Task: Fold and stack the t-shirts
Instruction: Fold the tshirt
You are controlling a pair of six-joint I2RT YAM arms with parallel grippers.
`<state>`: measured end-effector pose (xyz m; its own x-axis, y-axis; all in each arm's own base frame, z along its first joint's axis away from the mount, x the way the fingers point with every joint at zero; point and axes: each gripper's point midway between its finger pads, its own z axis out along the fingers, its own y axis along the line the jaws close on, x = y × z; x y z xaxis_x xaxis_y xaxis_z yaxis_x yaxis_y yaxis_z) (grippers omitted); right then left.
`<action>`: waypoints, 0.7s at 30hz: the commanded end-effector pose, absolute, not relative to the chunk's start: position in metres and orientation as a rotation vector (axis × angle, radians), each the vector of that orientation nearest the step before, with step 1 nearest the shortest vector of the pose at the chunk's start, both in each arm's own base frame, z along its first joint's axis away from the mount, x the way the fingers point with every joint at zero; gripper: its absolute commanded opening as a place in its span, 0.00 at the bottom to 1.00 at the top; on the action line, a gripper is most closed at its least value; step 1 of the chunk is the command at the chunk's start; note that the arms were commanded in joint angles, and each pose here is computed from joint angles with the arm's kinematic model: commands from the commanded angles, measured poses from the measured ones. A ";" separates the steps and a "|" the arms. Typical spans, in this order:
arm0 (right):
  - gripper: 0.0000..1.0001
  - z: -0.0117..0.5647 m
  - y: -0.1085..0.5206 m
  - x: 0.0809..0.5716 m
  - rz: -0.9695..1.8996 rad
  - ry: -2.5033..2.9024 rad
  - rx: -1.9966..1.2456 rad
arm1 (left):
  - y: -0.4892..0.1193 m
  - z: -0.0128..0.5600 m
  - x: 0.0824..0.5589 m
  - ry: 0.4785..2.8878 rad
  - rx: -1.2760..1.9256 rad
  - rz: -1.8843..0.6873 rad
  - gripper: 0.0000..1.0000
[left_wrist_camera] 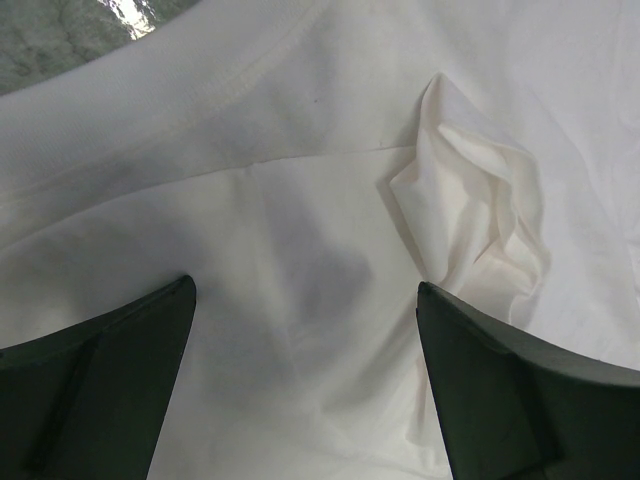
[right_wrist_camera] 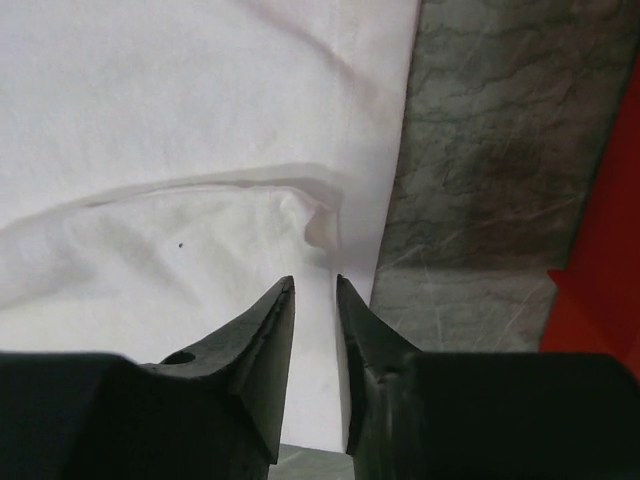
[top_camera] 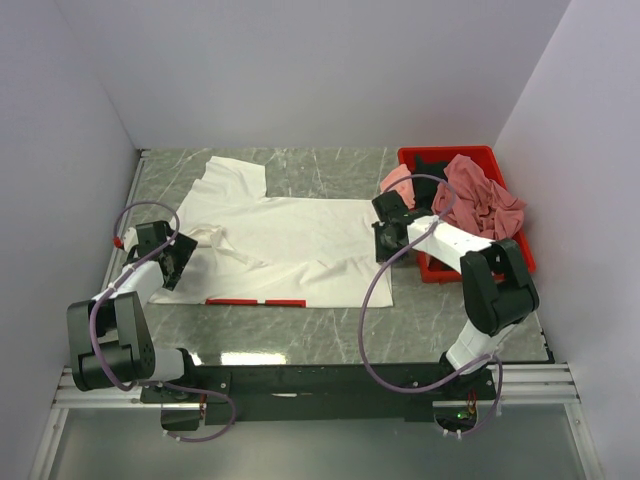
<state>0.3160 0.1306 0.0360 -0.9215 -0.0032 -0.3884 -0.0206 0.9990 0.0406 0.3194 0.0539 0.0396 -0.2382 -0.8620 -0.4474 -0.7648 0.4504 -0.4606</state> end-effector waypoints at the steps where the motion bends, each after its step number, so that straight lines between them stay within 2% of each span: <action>1: 0.32 0.053 0.137 0.334 0.104 2.684 -0.046 | 0.056 0.023 0.306 2.098 -1.363 -0.126 0.99; 21: 0.40 0.035 0.137 0.351 0.028 2.731 -0.050 | 0.058 0.022 0.306 2.102 -1.365 -0.116 1.00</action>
